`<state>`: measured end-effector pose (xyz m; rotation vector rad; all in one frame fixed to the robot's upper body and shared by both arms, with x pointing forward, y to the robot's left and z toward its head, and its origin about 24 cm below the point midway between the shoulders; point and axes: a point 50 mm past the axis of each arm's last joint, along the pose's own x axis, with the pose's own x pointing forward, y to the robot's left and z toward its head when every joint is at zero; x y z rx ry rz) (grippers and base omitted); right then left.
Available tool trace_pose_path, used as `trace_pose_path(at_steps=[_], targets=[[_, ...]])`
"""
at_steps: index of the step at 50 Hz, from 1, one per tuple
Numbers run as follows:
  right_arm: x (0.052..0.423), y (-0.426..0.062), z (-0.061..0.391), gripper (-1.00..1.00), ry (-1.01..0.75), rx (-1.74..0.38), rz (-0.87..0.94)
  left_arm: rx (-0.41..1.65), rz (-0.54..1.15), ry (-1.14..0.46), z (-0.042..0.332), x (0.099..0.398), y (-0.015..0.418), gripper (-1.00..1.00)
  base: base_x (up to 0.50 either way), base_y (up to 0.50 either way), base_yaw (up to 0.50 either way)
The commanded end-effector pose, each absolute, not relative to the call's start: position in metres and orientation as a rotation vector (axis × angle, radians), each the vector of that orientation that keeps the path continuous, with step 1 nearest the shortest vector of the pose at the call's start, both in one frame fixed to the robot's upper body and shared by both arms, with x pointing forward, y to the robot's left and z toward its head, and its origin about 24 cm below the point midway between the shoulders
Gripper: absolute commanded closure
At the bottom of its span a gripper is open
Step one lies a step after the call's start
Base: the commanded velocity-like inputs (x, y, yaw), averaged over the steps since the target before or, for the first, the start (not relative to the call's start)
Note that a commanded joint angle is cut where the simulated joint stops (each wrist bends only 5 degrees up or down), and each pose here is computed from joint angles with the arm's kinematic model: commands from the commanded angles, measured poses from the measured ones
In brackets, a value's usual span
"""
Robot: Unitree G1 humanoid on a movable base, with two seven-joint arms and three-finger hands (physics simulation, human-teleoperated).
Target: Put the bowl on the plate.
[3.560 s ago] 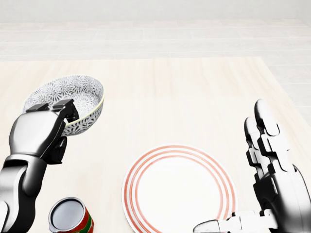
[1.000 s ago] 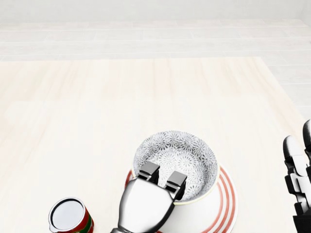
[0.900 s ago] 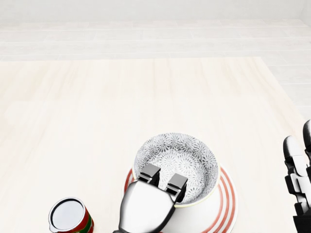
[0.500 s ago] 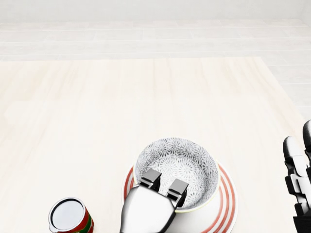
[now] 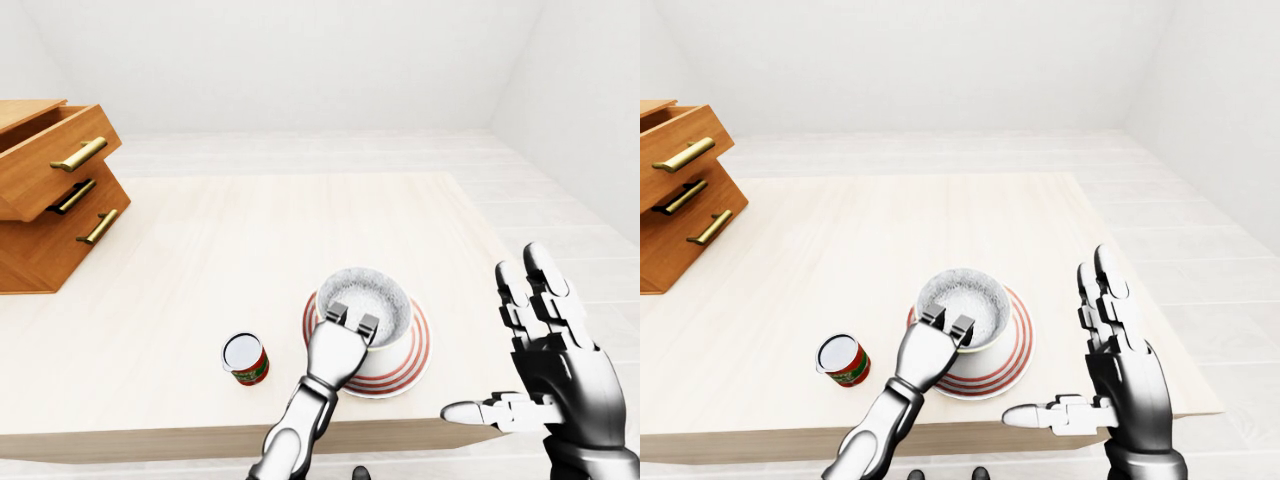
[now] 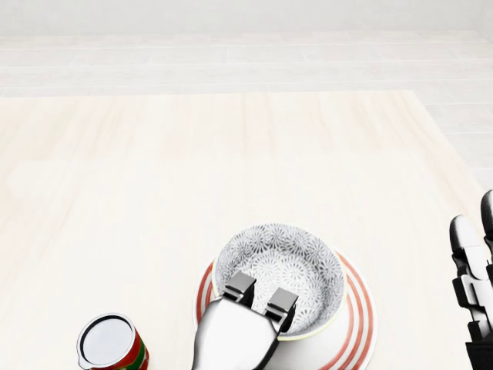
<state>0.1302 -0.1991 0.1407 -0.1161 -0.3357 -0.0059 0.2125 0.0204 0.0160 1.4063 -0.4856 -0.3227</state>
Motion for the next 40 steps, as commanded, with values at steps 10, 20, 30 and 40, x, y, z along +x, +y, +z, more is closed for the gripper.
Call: trace_pose_path(at_steps=[10, 20, 30, 40], targets=[[0.130, -0.199, 0.142, -1.00, -0.339, -0.115, -0.007, 1.402, -0.276, -0.531, 0.016, 0.212, 0.021, 1.00, 0.00, 0.00, 0.00], [0.130, -0.199, 0.142, -1.00, -0.339, -0.113, -0.006, 1.405, -0.276, -0.533, 0.014, 0.211, 0.021, 1.00, 0.00, 0.00, 0.00], [0.129, -0.199, 0.142, -1.00, -0.339, -0.115, -0.008, 1.402, -0.287, -0.537, 0.008, 0.206, 0.021, 1.00, 0.00, 0.00, 0.00], [0.129, -0.197, 0.143, -1.00, -0.340, -0.117, -0.007, 1.403, -0.291, -0.540, 0.009, 0.205, 0.022, 1.00, 0.00, 0.00, 0.00]])
